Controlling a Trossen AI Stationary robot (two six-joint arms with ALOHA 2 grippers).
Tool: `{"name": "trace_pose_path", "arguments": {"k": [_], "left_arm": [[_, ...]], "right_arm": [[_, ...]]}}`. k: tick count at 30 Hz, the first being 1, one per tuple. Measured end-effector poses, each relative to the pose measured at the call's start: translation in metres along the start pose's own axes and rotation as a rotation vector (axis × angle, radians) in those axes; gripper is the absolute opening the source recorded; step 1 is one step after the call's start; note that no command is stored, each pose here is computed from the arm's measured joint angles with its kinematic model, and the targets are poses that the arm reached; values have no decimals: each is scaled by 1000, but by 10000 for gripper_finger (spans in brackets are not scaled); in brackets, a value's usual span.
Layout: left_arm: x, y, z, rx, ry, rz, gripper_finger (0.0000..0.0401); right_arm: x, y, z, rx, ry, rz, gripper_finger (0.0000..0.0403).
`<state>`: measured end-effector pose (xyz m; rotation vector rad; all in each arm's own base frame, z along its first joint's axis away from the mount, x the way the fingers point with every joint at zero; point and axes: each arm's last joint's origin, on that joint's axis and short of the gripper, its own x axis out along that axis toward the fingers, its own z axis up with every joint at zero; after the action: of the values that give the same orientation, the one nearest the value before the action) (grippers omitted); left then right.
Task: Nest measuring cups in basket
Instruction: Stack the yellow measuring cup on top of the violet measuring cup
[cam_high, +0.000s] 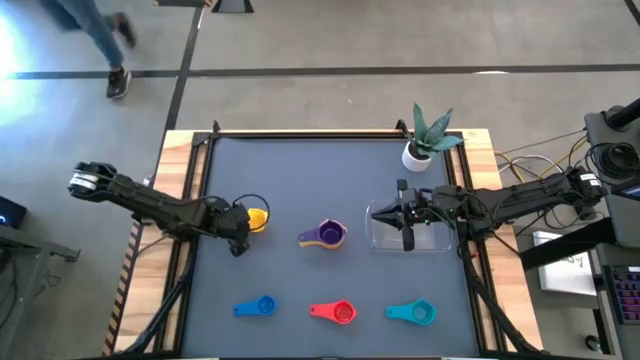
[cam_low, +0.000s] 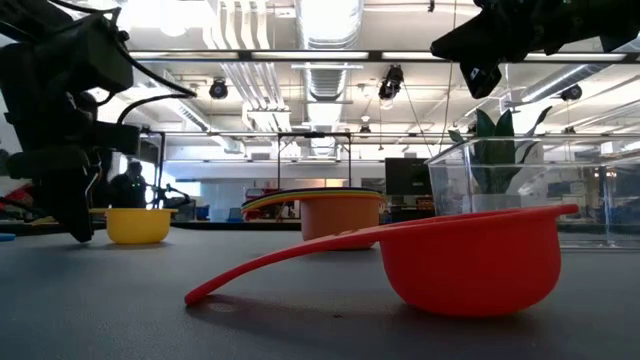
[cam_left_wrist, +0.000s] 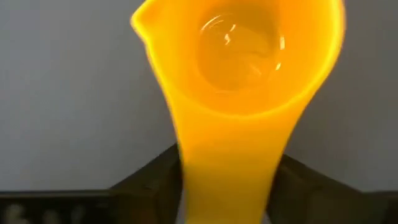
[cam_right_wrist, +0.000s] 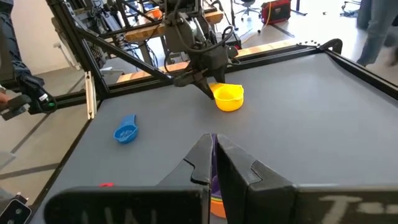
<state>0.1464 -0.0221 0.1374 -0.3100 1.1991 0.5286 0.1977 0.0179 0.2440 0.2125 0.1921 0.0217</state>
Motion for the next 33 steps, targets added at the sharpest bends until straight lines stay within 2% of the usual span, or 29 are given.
{"name": "trace_pose_path", "arguments": {"k": [2, 12, 25, 33], "left_arm": [[1, -1, 1, 13, -7, -13, 119], [-14, -13, 20, 85, -117, -114, 120], [-68, -54, 87, 307, -306, -200, 120], [-64, -98, 134, 437, -297, -187, 120]], "right_arm": [[0, 0, 0, 0, 1, 0, 9], [0, 0, 0, 1, 1, 0, 9], [0, 0, 0, -2, 1, -1, 9], [0, 0, 0, -1, 1, -1, 9]]}}
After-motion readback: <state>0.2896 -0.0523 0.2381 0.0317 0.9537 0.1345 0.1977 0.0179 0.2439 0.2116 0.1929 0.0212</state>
